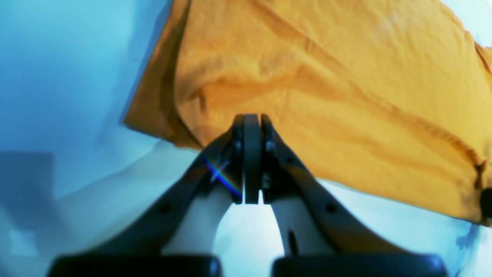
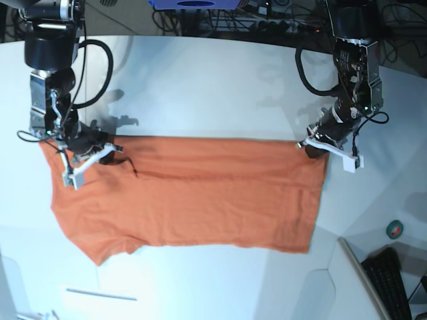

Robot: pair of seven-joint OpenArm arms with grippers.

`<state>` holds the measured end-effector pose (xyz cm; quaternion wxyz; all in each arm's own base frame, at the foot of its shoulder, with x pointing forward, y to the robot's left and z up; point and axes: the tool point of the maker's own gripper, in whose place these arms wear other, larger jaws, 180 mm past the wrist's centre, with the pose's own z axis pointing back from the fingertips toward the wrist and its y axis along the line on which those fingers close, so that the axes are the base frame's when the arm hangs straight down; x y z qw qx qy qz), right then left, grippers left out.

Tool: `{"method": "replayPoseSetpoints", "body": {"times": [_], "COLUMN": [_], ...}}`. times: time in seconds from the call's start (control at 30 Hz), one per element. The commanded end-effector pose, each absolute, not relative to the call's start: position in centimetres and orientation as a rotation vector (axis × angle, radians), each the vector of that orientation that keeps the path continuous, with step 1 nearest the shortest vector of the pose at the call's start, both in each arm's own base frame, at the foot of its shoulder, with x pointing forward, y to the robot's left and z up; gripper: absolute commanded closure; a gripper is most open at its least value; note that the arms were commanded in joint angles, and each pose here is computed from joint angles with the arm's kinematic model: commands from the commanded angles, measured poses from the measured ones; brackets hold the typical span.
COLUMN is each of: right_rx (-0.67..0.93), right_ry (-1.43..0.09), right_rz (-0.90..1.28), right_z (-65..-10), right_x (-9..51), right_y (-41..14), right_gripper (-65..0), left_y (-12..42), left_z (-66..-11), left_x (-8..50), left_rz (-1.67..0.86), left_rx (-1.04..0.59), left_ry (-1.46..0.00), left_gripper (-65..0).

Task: Layout the t-shirt on the table in an organized manner, then fold the t-shirt properly
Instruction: 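Hold the edge with the right gripper and adjust the left gripper's grip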

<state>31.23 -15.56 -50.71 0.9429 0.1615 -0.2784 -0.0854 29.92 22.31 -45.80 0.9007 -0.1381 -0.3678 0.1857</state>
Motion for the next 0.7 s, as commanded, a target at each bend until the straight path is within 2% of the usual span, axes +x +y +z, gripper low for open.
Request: {"method": "replayPoseSetpoints", "body": {"times": [0.0,0.1,0.27,0.67], "right_rx": [0.288,0.287,0.287,0.286], "right_ry": [-0.544,-0.545,-0.547,-0.553], "right_rz": [-0.17,-0.173,-0.172,-0.172], "right_z": [-50.9,-50.9,-50.8,-50.7], "right_x": [31.0,31.0,31.1,31.3], "right_y": [-16.6,-16.7,-16.7,-16.8], "right_gripper": [0.0,0.0,0.0,0.0], "left_y": [22.9,23.0,24.5,29.4], "left_z": [-44.8,-45.8,-47.9,-47.7], "left_x": [30.9,31.2,30.0,28.8], "left_rz": [0.381,0.396,0.302,0.159], "left_rx": [-0.286,-0.283,-0.152,0.052], "left_ry": [-0.801,-0.771,-0.699,-0.654], "left_gripper": [0.0,0.0,0.0,0.0]}}
